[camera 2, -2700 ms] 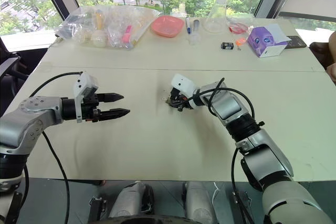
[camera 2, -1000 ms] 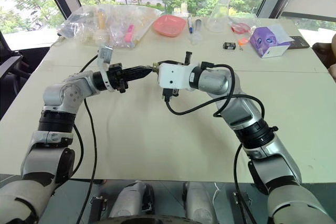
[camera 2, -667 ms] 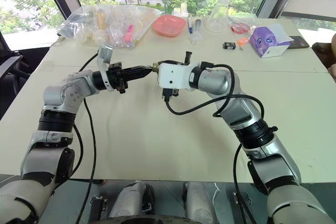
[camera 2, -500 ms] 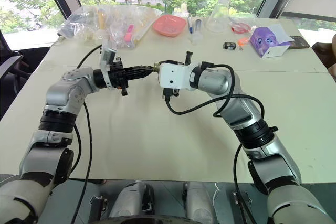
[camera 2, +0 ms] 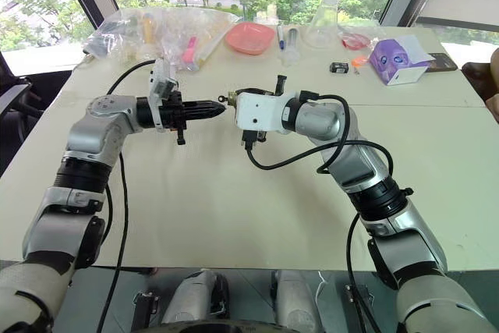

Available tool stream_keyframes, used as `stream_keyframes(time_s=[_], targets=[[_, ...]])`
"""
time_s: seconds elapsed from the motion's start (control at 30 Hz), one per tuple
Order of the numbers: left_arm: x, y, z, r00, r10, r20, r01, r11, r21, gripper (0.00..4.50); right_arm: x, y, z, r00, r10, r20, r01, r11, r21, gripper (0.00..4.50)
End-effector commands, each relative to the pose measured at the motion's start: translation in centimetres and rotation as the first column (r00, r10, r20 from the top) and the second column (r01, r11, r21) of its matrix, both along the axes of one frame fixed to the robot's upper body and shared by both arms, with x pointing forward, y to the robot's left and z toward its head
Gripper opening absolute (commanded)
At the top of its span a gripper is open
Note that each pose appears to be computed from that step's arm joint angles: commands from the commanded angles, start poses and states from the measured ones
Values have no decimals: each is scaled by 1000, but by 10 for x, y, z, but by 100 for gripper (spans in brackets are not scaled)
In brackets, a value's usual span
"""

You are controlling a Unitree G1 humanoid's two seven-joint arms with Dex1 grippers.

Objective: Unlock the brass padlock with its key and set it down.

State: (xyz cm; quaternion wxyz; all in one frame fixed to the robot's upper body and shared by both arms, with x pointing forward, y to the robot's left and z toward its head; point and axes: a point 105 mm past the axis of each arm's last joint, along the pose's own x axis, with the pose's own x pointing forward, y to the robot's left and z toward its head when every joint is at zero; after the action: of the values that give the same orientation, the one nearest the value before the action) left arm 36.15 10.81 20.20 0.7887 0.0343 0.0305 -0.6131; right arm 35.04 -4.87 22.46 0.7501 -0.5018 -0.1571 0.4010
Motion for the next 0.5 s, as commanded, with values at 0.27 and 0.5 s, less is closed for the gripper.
stream_keyframes(time_s=[0.27,0.5], targets=[[8,6,31,998,57,12,-55,989,-134,129,-6,4,16,998,24,60,-26,999,27,64],[9,-2,28,999,31,17,-29,992,-122,129,-7,5,17,998,28,61,-30,999,28,64]])
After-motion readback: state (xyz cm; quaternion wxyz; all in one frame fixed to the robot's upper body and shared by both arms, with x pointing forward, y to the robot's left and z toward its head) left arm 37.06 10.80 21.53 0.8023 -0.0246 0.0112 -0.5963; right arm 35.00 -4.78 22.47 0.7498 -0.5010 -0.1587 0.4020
